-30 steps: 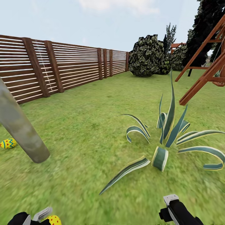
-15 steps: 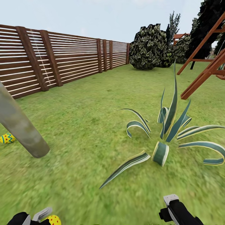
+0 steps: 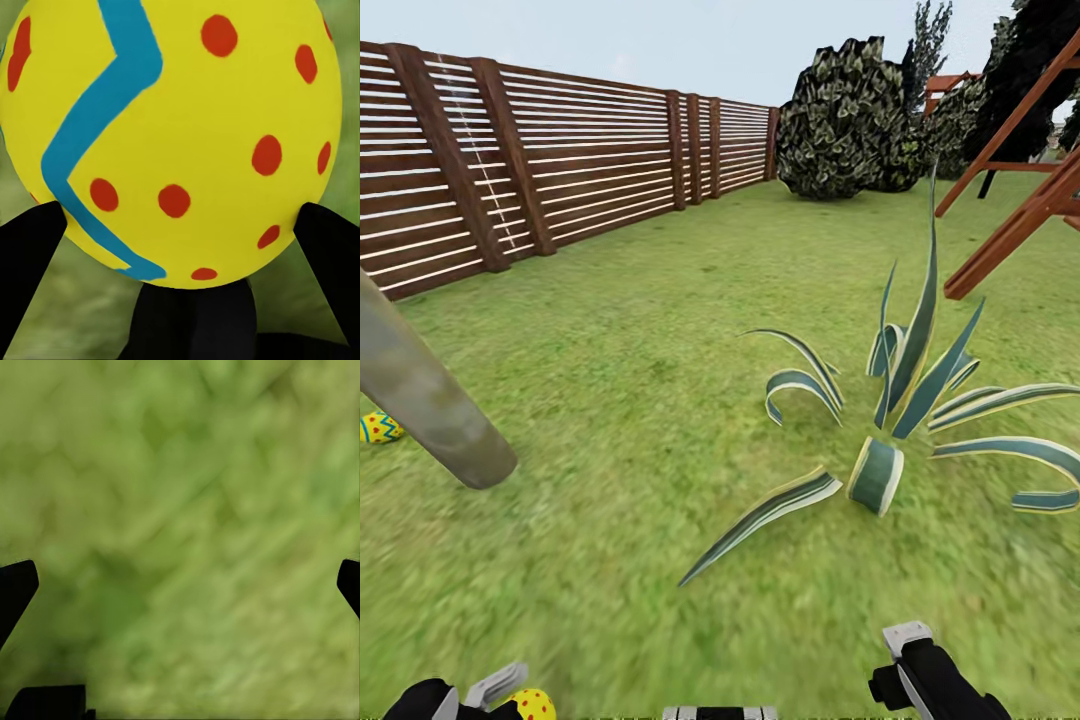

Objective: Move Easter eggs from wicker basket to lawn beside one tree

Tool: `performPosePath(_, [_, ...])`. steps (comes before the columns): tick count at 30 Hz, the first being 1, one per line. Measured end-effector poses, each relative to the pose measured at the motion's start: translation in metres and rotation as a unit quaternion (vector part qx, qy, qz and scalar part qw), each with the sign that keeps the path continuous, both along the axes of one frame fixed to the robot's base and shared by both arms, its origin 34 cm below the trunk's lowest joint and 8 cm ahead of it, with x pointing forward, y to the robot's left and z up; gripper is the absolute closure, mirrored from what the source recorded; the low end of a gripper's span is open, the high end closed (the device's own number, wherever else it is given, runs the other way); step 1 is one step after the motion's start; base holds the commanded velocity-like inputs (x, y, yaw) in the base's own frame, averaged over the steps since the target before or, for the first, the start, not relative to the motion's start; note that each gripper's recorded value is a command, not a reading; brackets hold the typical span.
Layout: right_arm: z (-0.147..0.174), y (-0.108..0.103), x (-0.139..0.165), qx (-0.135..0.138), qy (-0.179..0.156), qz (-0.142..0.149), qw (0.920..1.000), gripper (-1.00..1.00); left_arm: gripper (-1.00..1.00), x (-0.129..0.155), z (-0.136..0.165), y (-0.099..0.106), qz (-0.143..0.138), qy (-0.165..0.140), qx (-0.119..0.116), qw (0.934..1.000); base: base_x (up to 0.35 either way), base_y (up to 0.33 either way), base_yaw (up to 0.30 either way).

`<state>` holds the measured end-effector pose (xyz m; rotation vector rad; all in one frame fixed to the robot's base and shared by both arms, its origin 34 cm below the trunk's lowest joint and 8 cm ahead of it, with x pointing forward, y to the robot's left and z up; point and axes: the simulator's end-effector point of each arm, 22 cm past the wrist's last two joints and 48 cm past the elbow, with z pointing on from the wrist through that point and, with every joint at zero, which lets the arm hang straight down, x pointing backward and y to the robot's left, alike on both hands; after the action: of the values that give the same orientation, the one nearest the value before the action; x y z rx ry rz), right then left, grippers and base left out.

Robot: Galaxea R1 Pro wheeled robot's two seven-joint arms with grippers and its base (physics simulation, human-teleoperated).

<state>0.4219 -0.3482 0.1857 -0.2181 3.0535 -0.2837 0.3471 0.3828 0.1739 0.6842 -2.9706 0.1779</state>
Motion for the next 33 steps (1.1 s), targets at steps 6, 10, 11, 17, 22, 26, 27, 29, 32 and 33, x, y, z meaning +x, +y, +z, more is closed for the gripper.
performPosePath(6, [-0.009,0.001,-0.008,0.001,0.012,0.000,0.9999,-1.00,1.00,-0.008,-0.007,0.000,-0.001,0.013,0.000,0.9999,0.000,0.000,0.000])
performPosePath(10, [-0.015,0.001,-0.013,0.001,0.020,0.000,0.9998,-1.00,1.00,-0.014,-0.012,0.000,-0.001,0.020,0.000,0.9998,0.000,0.000,0.000])
performPosePath(11, [-0.016,0.001,-0.014,0.001,0.022,0.000,0.9997,-1.00,1.00,-0.015,-0.013,0.000,-0.001,0.022,0.000,0.9997,0.000,0.000,0.000])
performPosePath(17, [-0.025,0.001,-0.023,0.001,0.035,0.000,0.9994,-1.00,1.00,-0.023,-0.019,0.000,-0.001,0.035,0.000,0.9994,0.000,0.000,0.000])
performPosePath(22, [-0.032,0.001,-0.030,0.001,0.045,0.000,0.9990,-1.00,1.00,-0.031,-0.025,-0.001,-0.002,0.045,0.000,0.9990,0.000,0.000,0.000])
performPosePath(26, [-0.036,0.001,-0.035,0.000,0.053,0.000,0.9986,-1.00,1.00,-0.035,-0.028,-0.001,-0.002,0.051,0.000,0.9987,0.000,0.000,0.000])
performPosePath(27, [-0.036,0.001,-0.036,0.000,0.053,0.000,0.9986,-1.00,1.00,-0.035,-0.028,-0.001,-0.002,0.051,0.000,0.9987,0.000,0.000,0.000])
performPosePath(29, [-0.037,0.001,-0.036,0.000,0.054,0.000,0.9985,-1.00,1.00,-0.035,-0.028,-0.001,-0.001,0.051,0.000,0.9987,0.000,0.000,0.000])
performPosePath(32, [-0.037,0.000,-0.036,0.000,0.054,0.000,0.9985,-1.00,-1.00,-0.033,-0.028,-0.001,0.000,0.048,-0.001,0.9988,0.000,0.000,0.000])
performPosePath(33, [-0.037,0.001,-0.036,0.000,0.054,0.000,0.9985,-1.00,-1.00,-0.033,-0.028,-0.001,0.001,0.048,-0.001,0.9988,0.000,0.000,0.000])
